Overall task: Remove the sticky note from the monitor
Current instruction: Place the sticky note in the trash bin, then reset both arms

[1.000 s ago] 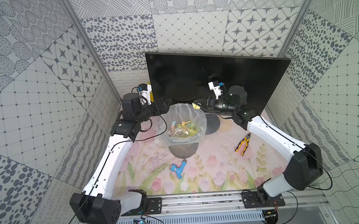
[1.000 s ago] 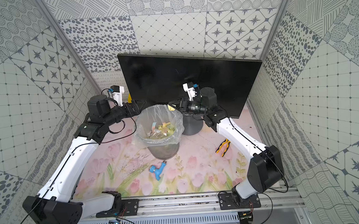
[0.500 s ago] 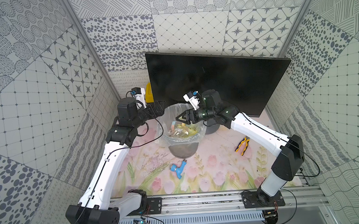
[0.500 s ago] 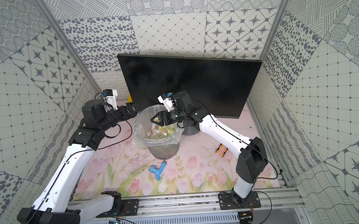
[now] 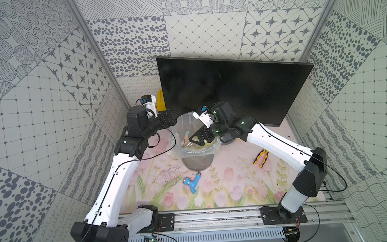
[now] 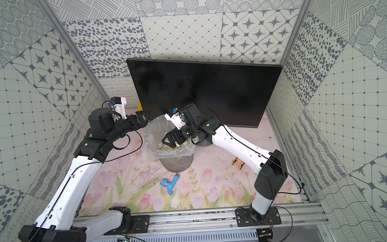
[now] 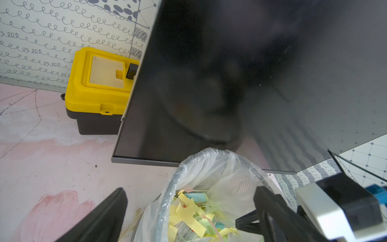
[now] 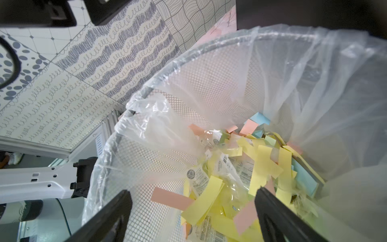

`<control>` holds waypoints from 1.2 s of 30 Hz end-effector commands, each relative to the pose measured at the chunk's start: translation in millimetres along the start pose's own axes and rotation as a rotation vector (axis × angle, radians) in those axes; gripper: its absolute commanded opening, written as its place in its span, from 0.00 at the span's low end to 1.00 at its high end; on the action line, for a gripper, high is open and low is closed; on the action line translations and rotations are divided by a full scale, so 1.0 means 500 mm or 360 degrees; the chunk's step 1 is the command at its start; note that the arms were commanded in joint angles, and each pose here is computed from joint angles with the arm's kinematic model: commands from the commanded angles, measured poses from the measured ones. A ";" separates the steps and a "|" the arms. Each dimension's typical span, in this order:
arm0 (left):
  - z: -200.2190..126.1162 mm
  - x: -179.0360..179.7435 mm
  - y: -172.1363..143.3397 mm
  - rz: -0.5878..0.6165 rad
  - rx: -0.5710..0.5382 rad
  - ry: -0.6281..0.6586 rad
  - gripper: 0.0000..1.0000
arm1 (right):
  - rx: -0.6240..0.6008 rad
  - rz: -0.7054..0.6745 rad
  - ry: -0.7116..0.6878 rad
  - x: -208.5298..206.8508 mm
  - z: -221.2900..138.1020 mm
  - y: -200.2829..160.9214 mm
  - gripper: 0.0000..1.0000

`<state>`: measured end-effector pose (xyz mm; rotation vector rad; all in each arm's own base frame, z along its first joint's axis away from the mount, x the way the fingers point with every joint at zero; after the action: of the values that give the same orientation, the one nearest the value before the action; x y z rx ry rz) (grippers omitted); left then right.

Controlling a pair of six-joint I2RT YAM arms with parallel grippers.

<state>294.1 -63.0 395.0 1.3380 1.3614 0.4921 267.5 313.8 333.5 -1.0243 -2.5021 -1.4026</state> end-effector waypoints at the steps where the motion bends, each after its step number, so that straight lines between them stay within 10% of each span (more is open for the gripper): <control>1: -0.011 0.002 -0.001 -0.0010 -0.0002 0.0023 0.99 | -0.0096 -0.0129 -0.0054 0.023 -0.049 0.025 0.97; 17: -0.055 0.072 -0.034 -0.0157 -0.0228 0.0493 0.99 | -0.0653 -0.0121 -0.0797 0.011 -0.299 0.027 0.97; 27: -0.096 0.176 -0.099 -0.0378 -0.0432 0.0944 0.99 | -0.1062 0.0328 -0.1360 -0.090 -0.454 -0.130 0.97; 36: -0.069 0.233 -0.178 -0.0349 -0.0369 0.1158 0.99 | -0.1140 0.0571 -0.1830 -0.179 -0.455 -0.292 0.97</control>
<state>252.2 16.1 287.5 0.9481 1.9145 0.8779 196.6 48.9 331.9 -2.7140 -2.1830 -1.8742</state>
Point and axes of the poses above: each gripper's point midway between its finger pads, its own z axis out along the fingers, its own x axis along the line the jaws close on, y = z × x, the point moved 9 cm from there along -z, back along the fingers, and after that the axes turned 3 degrees about z, right-handed, at the moved point
